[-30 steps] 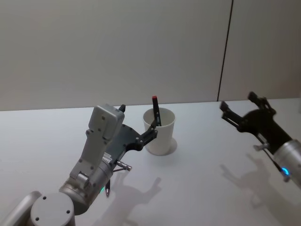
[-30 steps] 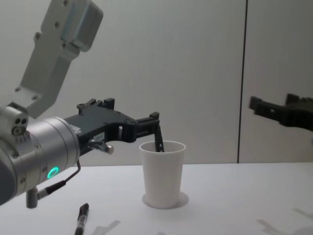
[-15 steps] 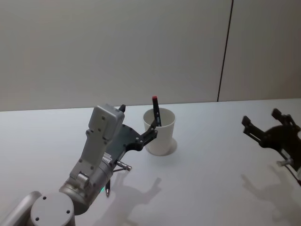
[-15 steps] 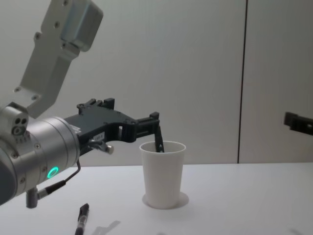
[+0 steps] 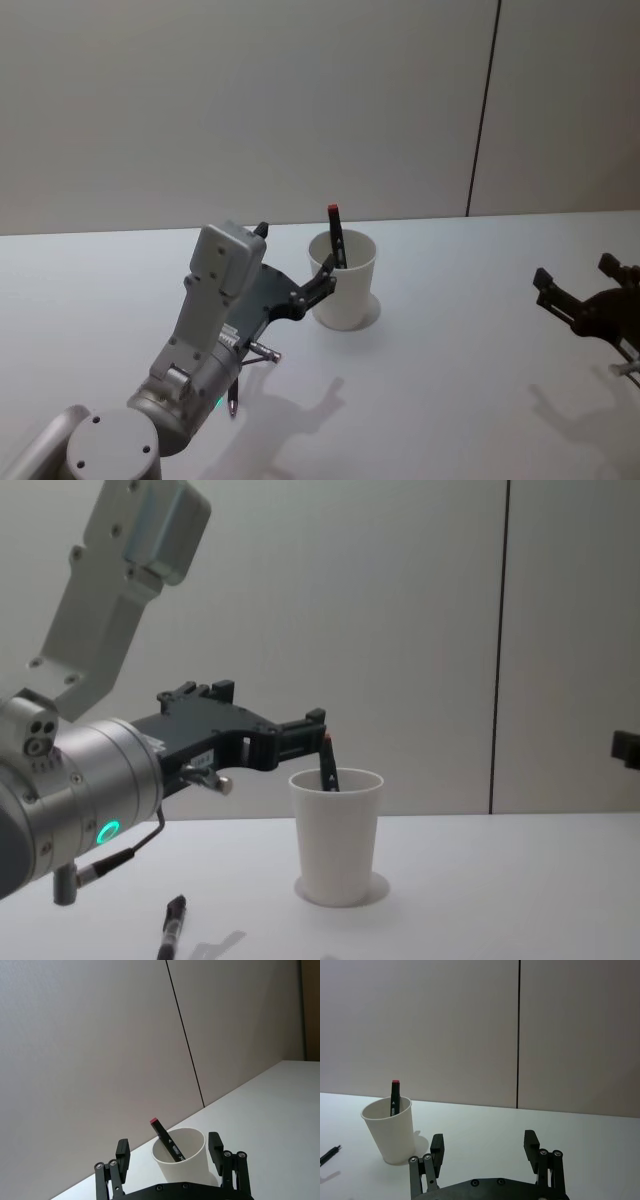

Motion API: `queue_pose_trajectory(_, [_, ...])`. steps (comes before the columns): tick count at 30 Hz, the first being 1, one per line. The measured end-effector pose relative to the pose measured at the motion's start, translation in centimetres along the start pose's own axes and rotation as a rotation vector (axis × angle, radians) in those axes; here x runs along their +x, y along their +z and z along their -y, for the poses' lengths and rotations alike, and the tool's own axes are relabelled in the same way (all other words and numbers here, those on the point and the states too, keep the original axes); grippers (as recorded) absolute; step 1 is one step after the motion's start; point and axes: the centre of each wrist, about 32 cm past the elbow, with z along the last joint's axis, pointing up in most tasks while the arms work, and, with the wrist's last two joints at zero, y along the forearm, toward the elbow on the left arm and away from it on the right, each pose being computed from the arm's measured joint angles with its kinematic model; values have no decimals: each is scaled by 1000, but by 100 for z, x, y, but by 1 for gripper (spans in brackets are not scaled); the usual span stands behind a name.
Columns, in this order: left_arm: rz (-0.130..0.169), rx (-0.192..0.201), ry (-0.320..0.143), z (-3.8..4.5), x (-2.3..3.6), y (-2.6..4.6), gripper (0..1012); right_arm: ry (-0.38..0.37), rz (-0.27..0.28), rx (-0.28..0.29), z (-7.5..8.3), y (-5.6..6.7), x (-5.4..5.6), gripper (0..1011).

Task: Place the pen into the pen holder.

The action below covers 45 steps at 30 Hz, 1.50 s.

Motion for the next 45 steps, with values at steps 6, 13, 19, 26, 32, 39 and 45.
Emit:
queue_pose_trajectory(6, [0,0,0,0,0,0,1000,-4,1,-8,38,11,-3,1002])
queue_pose_trajectory(13, [6,9,11,-1,-1,1,1000,-8,2,-17,71,17,-6,1002])
queue_pose_trajectory(19, [12,28,36,-8,-6,14,1000,-10,3,-21,85,22,-7,1002])
queue_pose_trajectory(26, [18,82,61,-27,-5,31,1000,-11,3,-23,95,25,-9,1001])
queue_pose_trajectory(32, [13,132,72,-45,-9,47,1000,-11,3,-25,101,26,-10,1002])
queue_pose_trajectory(39, [-4,208,86,-67,-13,67,1000,-12,3,-25,104,27,-11,1001])
queue_pose_trajectory(45, [-32,282,104,-75,-20,90,1000,-12,3,-26,105,27,-11,1002])
